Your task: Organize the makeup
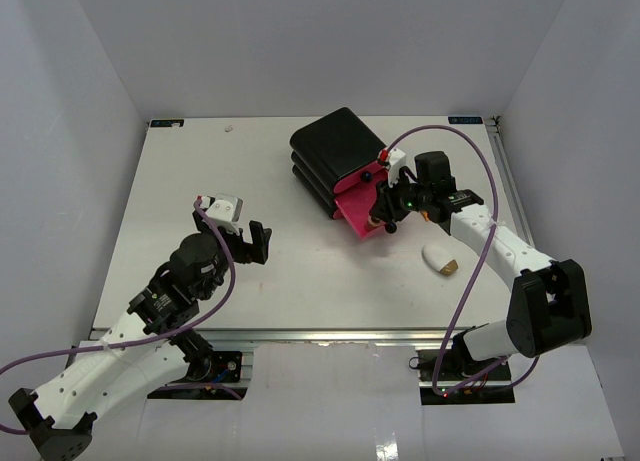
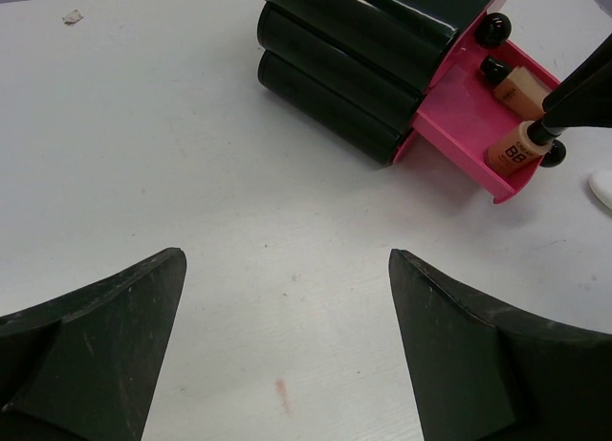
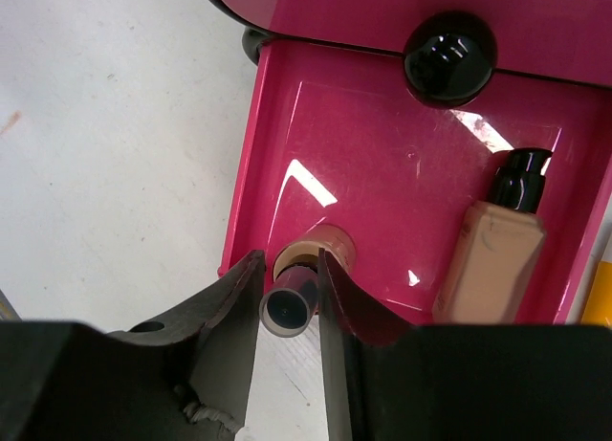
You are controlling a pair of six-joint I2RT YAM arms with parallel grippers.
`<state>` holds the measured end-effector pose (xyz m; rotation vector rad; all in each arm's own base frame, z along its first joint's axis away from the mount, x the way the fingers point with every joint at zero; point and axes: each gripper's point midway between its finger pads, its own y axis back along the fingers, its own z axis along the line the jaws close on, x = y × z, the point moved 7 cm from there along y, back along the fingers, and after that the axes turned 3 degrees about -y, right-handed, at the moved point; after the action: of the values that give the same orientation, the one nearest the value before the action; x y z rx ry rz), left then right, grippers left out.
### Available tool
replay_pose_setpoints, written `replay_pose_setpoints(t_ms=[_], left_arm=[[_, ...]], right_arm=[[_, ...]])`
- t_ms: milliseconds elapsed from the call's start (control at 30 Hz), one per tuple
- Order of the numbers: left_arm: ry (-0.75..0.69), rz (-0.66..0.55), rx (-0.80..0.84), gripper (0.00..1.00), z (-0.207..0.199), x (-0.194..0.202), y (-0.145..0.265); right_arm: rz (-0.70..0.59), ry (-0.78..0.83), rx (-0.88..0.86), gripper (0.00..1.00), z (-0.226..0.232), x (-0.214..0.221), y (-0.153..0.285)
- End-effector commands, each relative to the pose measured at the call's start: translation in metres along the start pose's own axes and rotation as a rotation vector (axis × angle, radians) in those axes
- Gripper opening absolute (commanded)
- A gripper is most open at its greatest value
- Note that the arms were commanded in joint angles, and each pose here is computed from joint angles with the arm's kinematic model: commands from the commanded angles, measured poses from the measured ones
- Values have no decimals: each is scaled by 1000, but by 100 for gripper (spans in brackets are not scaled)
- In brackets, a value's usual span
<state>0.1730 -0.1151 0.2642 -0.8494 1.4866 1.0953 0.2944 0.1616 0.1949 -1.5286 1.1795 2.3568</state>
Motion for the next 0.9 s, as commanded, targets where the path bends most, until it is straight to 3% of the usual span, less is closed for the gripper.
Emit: replay_pose_setpoints(t_ms=[0, 267, 600, 867], left_arm=[[18, -21, -6, 98, 1, -3, 1], [18, -22, -8, 98, 2, -4, 1], [18, -20, -14, 98, 2, -3, 0], [19, -19, -18, 98, 3, -3, 0]], right_arm=[[-56, 26, -22, 32, 1, -16, 4], [-82, 1, -19, 27, -5, -30, 7], [-103, -117, -144, 25, -14, -54, -1], [-62, -252, -245, 25, -20, -42, -16]])
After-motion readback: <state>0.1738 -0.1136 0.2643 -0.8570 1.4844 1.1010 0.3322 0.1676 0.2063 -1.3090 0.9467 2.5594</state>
